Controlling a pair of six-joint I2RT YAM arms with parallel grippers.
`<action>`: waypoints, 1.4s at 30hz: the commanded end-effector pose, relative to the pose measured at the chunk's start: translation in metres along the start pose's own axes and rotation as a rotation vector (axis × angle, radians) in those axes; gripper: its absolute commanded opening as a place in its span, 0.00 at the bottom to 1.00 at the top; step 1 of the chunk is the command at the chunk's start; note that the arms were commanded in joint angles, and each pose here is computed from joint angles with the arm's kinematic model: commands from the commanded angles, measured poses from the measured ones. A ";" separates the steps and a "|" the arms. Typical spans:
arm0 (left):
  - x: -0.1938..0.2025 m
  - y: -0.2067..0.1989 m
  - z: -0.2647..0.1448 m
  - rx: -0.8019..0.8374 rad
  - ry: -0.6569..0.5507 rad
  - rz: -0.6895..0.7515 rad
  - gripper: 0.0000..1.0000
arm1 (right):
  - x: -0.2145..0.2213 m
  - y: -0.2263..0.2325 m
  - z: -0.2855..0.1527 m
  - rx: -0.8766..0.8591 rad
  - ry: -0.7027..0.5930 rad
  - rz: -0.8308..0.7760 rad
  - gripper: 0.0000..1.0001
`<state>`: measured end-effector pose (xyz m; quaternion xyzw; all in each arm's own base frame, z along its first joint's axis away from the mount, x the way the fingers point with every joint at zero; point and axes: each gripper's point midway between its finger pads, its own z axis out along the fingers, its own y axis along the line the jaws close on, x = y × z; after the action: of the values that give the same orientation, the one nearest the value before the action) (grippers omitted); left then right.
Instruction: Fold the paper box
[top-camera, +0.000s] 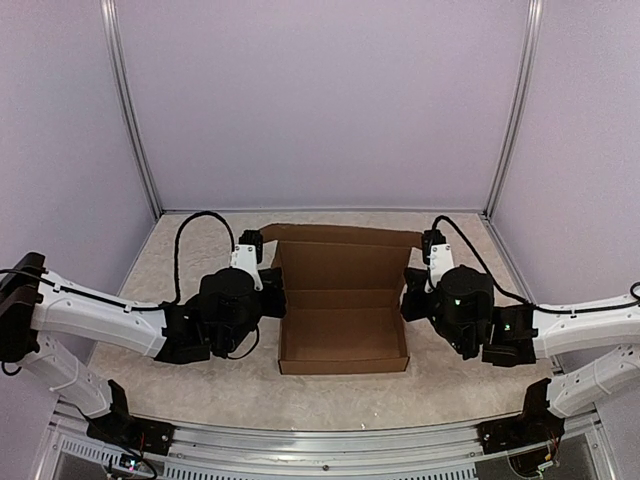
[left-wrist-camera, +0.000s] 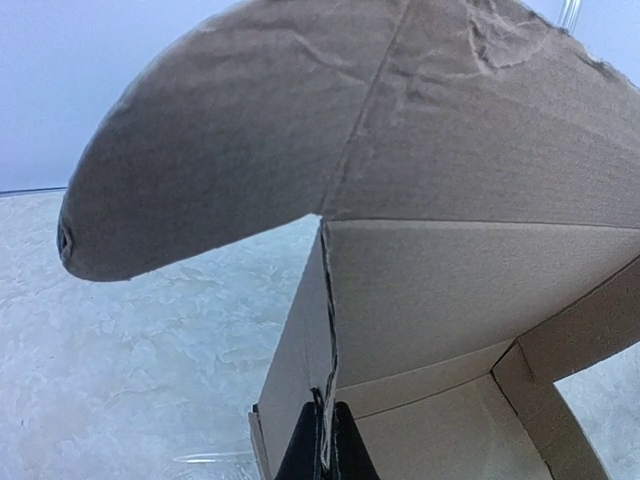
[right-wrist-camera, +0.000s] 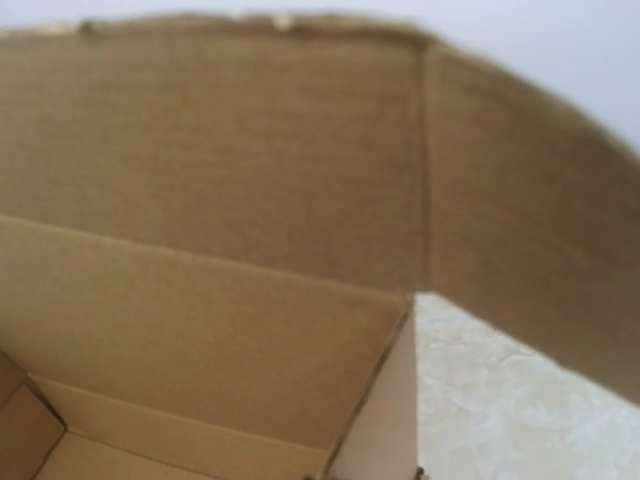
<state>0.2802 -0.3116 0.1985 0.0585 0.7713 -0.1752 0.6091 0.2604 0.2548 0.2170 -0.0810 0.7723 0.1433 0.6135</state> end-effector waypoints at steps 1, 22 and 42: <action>0.031 -0.012 -0.006 0.062 0.095 -0.015 0.00 | 0.023 0.006 -0.008 -0.032 0.046 -0.034 0.00; 0.010 -0.035 -0.006 0.121 0.104 -0.070 0.00 | 0.012 0.020 -0.016 -0.059 0.020 -0.045 0.00; 0.090 -0.036 -0.051 0.006 0.163 0.133 0.00 | 0.071 -0.002 -0.040 -0.011 0.073 -0.057 0.00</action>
<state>0.2232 -0.3320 0.1583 0.0938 0.7976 -0.1367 0.5799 0.2231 0.2427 0.1772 -0.0902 0.7798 0.1223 0.6074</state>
